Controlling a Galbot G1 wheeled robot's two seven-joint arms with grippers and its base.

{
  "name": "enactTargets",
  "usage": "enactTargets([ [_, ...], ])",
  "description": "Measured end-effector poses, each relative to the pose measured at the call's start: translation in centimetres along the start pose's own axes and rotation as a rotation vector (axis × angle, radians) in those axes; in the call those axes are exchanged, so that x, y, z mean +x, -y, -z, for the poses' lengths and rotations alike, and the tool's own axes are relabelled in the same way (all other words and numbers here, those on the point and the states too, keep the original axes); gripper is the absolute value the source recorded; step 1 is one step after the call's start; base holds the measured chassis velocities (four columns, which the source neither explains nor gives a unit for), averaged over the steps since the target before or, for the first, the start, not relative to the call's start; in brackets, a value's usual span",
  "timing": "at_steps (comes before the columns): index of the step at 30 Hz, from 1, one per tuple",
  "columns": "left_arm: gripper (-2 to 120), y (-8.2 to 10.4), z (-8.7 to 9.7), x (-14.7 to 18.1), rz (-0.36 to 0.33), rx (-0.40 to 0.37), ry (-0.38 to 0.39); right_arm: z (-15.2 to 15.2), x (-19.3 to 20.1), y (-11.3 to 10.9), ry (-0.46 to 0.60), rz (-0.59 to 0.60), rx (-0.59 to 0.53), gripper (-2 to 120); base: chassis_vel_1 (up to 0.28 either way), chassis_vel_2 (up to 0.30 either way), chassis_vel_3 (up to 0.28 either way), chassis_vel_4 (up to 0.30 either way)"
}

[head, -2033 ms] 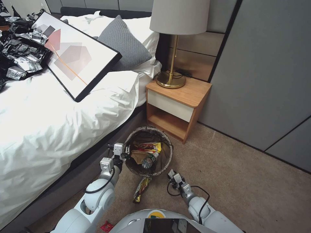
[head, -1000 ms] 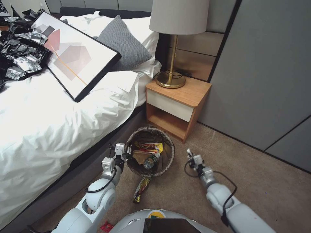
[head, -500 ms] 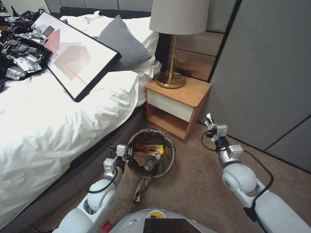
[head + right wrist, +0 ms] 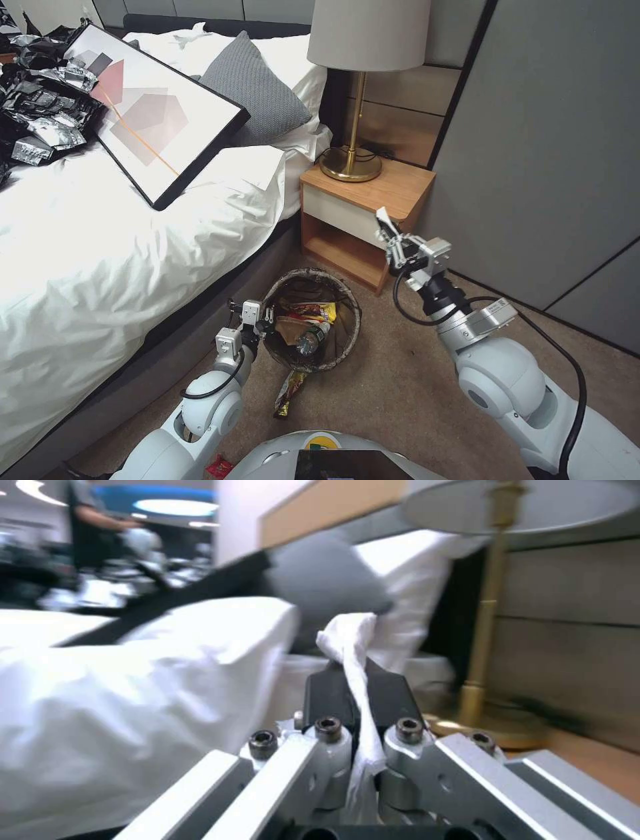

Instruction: Pick up the trash bin, then pick up the garbage from the floor and place it into the trash bin.

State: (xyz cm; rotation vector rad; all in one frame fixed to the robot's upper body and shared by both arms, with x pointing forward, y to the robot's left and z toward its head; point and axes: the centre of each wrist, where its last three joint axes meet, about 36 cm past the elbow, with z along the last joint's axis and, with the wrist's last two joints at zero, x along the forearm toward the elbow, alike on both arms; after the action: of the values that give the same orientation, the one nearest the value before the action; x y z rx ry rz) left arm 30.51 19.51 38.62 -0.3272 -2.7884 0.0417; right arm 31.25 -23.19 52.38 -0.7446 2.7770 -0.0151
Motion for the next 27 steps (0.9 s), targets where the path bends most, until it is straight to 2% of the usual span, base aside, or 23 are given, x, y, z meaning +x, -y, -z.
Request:
enactTargets([
  [7, 3, 0.1, 0.2, -0.3, 0.0, -0.001, 0.005, -1.5, -1.6, -1.9, -0.003, 0.127, -0.068, 0, 0.0, 0.0, 0.0, 0.0],
  [12, 3, 0.0, 0.3, -0.4, 0.004, 0.0, 0.008, -3.0, -2.2, -3.3, -0.035, 0.175, -0.104, 0, 0.0, 0.0, 0.0, 0.0],
  [21, 3, -0.2, 0.3, -0.4, 0.014, 0.003, 0.011, -6.1, -1.7, -6.0, -0.124, 0.234, -0.157, 0, 0.0, 0.0, 0.0, 0.0],
  [27, 3, -0.2, 0.4, -0.5, 0.015, 0.004, 0.013, -7.8, -1.2, -6.9, -0.166, 0.248, -0.162, 0, 0.0, 0.0, 0.0, 0.0],
])
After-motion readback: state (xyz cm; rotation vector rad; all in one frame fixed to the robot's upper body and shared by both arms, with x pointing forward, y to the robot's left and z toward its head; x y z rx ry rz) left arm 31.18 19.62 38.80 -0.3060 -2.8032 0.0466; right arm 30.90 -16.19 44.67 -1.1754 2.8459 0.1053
